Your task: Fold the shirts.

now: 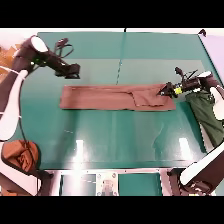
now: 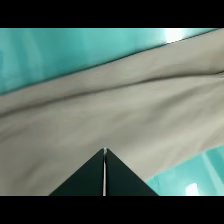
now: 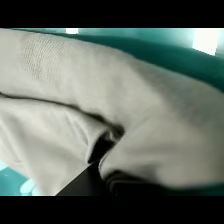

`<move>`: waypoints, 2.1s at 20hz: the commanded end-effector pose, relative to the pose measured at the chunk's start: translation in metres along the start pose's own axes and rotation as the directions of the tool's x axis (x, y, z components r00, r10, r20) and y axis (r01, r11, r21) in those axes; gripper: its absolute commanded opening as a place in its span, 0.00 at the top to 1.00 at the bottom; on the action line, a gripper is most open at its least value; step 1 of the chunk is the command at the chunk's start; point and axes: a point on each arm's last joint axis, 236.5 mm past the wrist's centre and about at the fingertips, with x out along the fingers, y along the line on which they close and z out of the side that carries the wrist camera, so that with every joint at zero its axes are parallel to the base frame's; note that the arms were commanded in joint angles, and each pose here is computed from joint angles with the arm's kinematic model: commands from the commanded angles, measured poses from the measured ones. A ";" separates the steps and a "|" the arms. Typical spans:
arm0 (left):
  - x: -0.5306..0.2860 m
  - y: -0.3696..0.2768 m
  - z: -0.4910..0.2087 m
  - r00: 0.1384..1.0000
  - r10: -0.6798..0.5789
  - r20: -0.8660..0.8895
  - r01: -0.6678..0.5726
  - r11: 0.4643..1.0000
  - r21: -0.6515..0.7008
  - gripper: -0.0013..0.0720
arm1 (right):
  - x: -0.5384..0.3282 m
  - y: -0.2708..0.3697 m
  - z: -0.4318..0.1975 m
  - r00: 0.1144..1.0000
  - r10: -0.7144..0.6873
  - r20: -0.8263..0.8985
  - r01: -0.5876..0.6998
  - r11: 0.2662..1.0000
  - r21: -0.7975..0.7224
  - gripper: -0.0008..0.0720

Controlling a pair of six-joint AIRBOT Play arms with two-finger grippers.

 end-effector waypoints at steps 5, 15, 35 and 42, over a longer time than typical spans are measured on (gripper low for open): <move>0.143 -0.147 -0.029 0.986 -0.166 -0.001 0.164 0.975 0.148 0.95 | -0.080 0.108 0.001 0.997 0.005 0.075 0.002 0.995 -0.096 0.97; 0.213 -0.207 -0.063 0.956 -0.290 -0.038 0.292 0.950 0.110 0.95 | -0.107 0.185 -0.015 0.989 -0.018 0.149 0.046 0.981 -0.186 0.97; -0.075 0.014 0.023 0.988 -0.155 0.018 0.156 0.987 -0.038 0.95 | 0.286 0.426 -0.084 0.952 0.220 0.214 -0.108 0.892 -0.439 0.25; -0.071 0.025 0.021 0.993 -0.116 0.011 0.116 0.993 -0.016 0.95 | 0.152 0.363 -0.020 0.976 0.067 0.209 0.040 0.884 -0.466 0.62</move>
